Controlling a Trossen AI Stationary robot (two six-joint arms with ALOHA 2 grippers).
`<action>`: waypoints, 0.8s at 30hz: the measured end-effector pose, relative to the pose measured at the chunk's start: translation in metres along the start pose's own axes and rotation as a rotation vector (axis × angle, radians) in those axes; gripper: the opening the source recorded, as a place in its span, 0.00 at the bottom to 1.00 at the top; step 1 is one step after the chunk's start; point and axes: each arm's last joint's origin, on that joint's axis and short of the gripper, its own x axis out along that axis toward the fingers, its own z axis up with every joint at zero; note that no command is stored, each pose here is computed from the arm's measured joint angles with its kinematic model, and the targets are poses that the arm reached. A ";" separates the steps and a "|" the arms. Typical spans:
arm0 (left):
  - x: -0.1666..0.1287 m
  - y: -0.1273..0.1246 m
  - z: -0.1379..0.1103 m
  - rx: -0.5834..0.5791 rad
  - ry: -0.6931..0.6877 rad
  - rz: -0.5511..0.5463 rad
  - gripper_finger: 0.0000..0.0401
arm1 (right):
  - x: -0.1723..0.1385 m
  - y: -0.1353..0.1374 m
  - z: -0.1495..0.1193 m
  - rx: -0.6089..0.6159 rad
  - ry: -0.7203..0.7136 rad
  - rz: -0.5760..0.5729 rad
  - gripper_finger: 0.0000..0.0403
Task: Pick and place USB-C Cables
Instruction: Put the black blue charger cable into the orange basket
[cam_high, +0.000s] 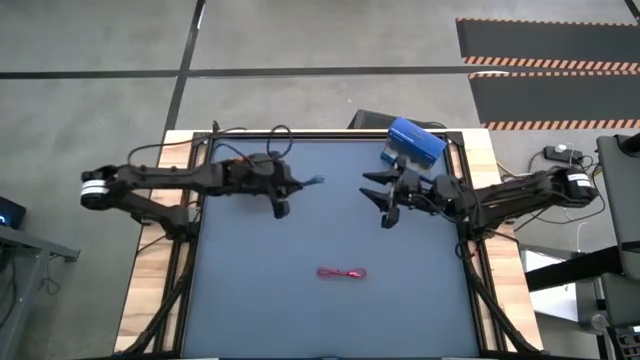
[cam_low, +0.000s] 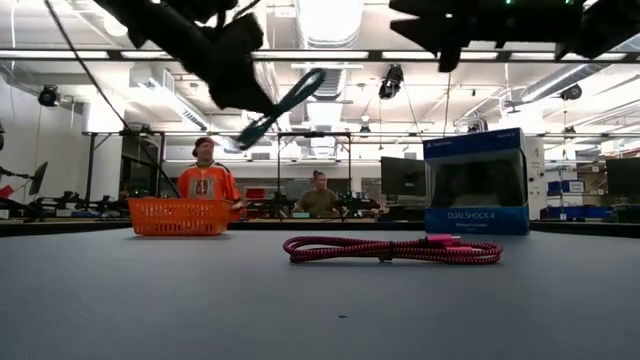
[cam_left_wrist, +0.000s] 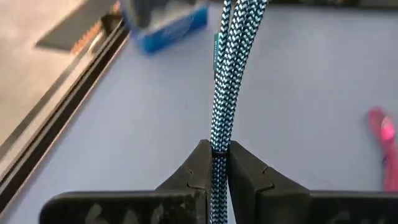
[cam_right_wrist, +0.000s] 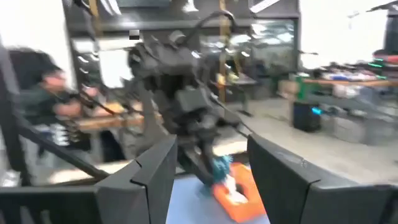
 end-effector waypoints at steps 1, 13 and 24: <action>-0.005 0.004 -0.001 0.000 0.033 0.014 0.03 | -0.003 -0.001 0.002 -0.010 0.017 -0.024 0.46; -0.029 0.062 -0.022 0.149 0.462 0.219 0.03 | -0.001 -0.007 0.014 -0.156 0.161 -0.209 0.44; -0.024 0.109 -0.047 0.214 0.703 0.302 0.03 | 0.004 -0.007 0.021 -0.252 0.211 -0.271 0.44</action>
